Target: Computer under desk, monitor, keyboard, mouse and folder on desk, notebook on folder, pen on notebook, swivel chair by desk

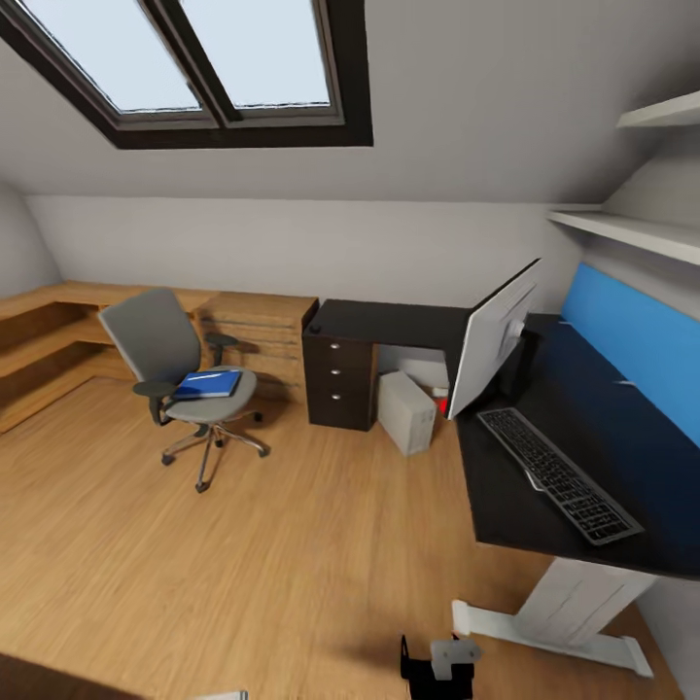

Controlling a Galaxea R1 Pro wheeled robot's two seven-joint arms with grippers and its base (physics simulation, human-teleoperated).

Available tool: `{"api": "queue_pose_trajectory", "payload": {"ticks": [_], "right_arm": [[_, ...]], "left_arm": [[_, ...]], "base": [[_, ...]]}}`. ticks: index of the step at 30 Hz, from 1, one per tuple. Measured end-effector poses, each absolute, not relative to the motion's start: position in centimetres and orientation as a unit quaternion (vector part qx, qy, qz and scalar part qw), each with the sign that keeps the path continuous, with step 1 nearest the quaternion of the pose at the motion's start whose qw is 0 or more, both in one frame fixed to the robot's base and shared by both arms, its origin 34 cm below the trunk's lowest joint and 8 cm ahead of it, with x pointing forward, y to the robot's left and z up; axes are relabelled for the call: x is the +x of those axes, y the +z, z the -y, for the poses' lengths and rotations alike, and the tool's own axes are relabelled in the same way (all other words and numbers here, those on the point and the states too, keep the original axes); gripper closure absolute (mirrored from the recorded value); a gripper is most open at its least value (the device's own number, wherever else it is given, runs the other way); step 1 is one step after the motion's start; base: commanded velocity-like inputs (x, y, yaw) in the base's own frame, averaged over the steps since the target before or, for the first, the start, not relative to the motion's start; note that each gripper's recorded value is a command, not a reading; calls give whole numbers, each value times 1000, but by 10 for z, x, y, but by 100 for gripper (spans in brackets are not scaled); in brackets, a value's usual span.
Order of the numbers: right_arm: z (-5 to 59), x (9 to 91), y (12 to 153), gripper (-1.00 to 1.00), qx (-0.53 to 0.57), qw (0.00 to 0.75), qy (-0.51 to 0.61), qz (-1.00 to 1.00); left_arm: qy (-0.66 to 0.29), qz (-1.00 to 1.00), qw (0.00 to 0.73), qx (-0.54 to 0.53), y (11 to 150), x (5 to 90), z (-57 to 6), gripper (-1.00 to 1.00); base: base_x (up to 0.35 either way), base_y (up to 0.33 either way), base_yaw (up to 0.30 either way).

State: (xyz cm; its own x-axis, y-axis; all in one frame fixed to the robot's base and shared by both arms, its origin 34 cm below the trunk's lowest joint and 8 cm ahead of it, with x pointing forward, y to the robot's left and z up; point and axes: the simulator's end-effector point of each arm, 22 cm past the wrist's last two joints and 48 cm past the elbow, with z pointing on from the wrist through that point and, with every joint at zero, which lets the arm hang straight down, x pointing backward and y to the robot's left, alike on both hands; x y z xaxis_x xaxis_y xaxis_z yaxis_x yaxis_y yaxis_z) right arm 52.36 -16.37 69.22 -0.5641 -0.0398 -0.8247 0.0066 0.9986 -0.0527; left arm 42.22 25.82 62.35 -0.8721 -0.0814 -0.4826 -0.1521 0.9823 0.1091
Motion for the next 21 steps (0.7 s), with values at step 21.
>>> {"api": "queue_pose_trajectory", "payload": {"ticks": [21], "right_arm": [[166,523,692,-100,-9,466,-26,-884]], "left_arm": [[71,-965,245,-59,623,422,-257,-100]], "base": [[-270,-234,-258]]}}
